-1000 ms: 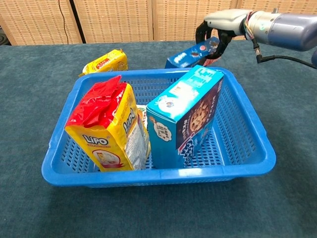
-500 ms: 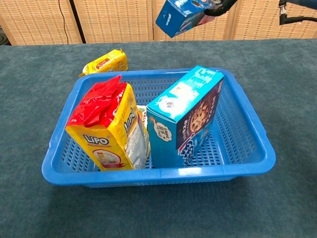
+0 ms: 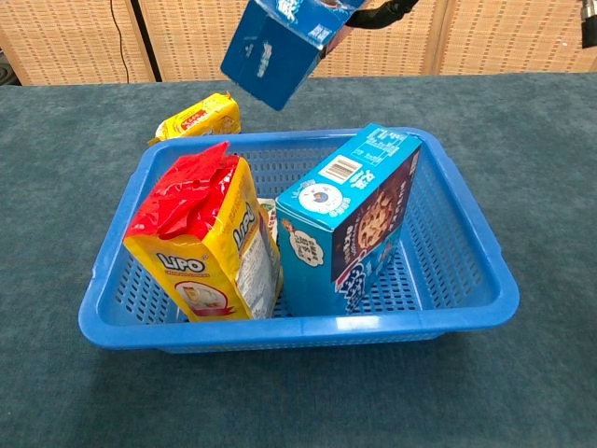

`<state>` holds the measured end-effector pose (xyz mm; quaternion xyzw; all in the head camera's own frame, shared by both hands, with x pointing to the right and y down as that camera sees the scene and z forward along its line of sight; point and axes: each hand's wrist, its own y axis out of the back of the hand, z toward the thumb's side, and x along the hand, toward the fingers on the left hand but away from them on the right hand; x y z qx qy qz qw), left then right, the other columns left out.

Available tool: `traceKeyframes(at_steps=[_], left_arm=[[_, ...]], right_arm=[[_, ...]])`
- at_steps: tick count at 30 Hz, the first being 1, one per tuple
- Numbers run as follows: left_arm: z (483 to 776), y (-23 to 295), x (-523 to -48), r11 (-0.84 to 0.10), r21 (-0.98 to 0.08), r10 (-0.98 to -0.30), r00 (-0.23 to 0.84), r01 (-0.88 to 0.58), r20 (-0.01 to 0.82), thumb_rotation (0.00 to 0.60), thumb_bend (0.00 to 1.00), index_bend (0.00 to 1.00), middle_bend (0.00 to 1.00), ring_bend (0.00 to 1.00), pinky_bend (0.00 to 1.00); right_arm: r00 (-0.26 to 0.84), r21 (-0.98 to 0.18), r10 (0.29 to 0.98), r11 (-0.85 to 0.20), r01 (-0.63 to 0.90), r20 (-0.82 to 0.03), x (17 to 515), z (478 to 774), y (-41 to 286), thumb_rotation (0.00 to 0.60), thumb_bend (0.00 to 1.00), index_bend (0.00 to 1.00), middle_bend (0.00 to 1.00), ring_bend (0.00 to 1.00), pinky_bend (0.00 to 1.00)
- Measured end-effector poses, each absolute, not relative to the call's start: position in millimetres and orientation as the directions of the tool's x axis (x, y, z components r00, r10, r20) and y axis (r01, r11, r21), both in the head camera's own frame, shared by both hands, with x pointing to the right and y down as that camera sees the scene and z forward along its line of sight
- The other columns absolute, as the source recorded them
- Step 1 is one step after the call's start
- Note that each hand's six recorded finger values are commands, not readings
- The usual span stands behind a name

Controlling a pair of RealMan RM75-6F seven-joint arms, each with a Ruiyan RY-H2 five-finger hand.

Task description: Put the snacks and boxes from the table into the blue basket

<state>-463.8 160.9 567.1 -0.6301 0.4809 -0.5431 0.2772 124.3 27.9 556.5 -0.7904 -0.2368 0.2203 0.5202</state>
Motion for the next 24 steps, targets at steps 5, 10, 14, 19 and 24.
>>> traceKeyframes(at_steps=[5,10,14,19,24], left_arm=[[565.9,161.1,-462.9,-0.384,-0.869,-0.908,-0.045,-0.311,0.417,0.600,0.00,0.00,0.00,0.00,0.00],[565.0,161.7,-464.2,-0.384,-0.866,-0.907,-0.046,-0.321,0.419,0.600,0.00,0.00,0.00,0.00,0.00],[564.9,161.9,-465.1,-0.388,-0.862,-0.904,-0.044,-0.327,0.424,0.600,0.00,0.00,0.00,0.00,0.00],[565.0,161.2,-466.6,-0.390,-0.858,-0.903,-0.045,-0.334,0.428,0.600,0.00,0.00,0.00,0.00,0.00],[565.6,160.9,-467.0,-0.394,-0.856,-0.901,-0.044,-0.336,0.432,0.600,0.00,0.00,0.00,0.00,0.00]], right_arm=[[0.817,-0.956,0.565,-0.286,0.064,-0.115,111.5,555.8,45.0,0.600,0.42,0.57,0.61,0.43,0.47],[0.821,-0.956,0.540,-0.293,-0.022,-0.185,99.7,572.3,53.1,0.600,0.42,0.58,0.61,0.44,0.47],[0.789,-0.956,0.572,-0.287,-0.062,-0.223,95.6,580.6,47.0,0.600,0.42,0.58,0.62,0.45,0.47],[0.715,-0.957,0.649,-0.269,-0.106,-0.261,94.0,589.0,30.0,0.600,0.42,0.58,0.62,0.45,0.47],[0.633,-0.947,0.709,-0.289,-0.142,-0.311,99.4,598.6,14.7,0.600,0.42,0.58,0.62,0.45,0.47]])
